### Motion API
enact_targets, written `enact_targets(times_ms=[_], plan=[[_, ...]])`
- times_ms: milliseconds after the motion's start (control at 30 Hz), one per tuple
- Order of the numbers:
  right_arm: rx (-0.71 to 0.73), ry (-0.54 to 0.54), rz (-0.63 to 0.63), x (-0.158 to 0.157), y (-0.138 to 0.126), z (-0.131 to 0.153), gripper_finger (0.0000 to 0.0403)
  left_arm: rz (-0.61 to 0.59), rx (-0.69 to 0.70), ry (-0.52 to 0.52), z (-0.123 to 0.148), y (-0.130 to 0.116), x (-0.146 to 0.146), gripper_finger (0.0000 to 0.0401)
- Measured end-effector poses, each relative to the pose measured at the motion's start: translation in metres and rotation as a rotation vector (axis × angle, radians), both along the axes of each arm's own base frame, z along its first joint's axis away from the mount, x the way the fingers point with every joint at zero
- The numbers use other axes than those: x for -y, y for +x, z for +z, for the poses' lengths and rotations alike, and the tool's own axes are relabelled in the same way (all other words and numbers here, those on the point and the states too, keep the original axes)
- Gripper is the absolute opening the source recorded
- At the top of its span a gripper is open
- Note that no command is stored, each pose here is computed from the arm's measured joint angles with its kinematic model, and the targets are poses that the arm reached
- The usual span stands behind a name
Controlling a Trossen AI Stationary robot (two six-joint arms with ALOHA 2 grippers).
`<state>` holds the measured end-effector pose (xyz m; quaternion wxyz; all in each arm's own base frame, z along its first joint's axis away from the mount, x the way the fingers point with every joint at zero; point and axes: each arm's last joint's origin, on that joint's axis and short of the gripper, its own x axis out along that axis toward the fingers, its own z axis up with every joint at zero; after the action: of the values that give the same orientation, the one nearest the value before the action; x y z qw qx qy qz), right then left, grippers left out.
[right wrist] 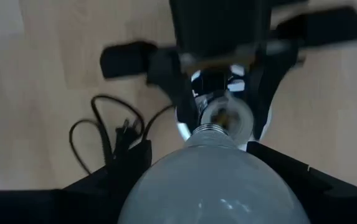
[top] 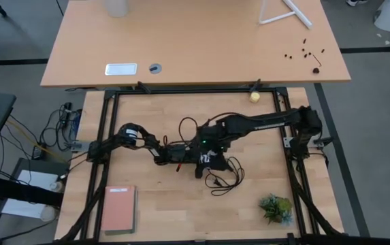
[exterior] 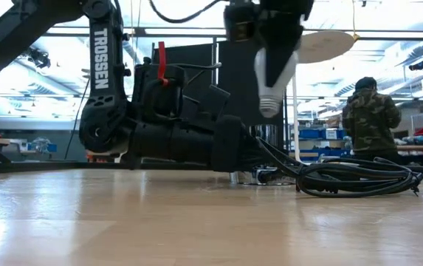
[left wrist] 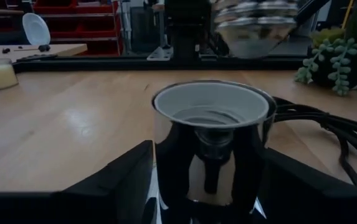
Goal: Screw lightbulb
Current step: Insert the white lightbulb into the silver lamp
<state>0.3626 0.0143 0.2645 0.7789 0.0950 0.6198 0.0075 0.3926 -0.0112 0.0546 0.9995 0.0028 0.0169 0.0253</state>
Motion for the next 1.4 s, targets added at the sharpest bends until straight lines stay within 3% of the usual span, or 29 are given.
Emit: enact_targets(times_ms=[167, 433, 633, 1067, 1400], plan=[[0.001, -0.029, 0.043, 0.001, 0.013, -0.001, 0.0263, -0.001, -0.001, 0.016, 0.0, 0.0, 0.0, 0.0222], [-0.018, -0.061, 0.146, 0.005, 0.013, -0.008, 0.0264, -0.005, -0.002, 0.04, 0.0, 0.0, 0.0, 0.0184], [-0.002, -0.062, 0.24, 0.01, 0.014, -0.008, 0.0264, -0.009, -0.002, 0.042, 0.0, 0.0, 0.0, 0.0182], [0.054, -0.097, 0.582, 0.002, 0.014, -0.008, 0.0263, -0.098, 0.013, 0.043, 0.001, 0.0, 0.002, 0.018], [-0.033, -0.082, 0.704, -0.002, 0.022, -0.036, 0.0262, -0.14, 0.021, 0.016, 0.001, -0.001, 0.003, 0.0183]])
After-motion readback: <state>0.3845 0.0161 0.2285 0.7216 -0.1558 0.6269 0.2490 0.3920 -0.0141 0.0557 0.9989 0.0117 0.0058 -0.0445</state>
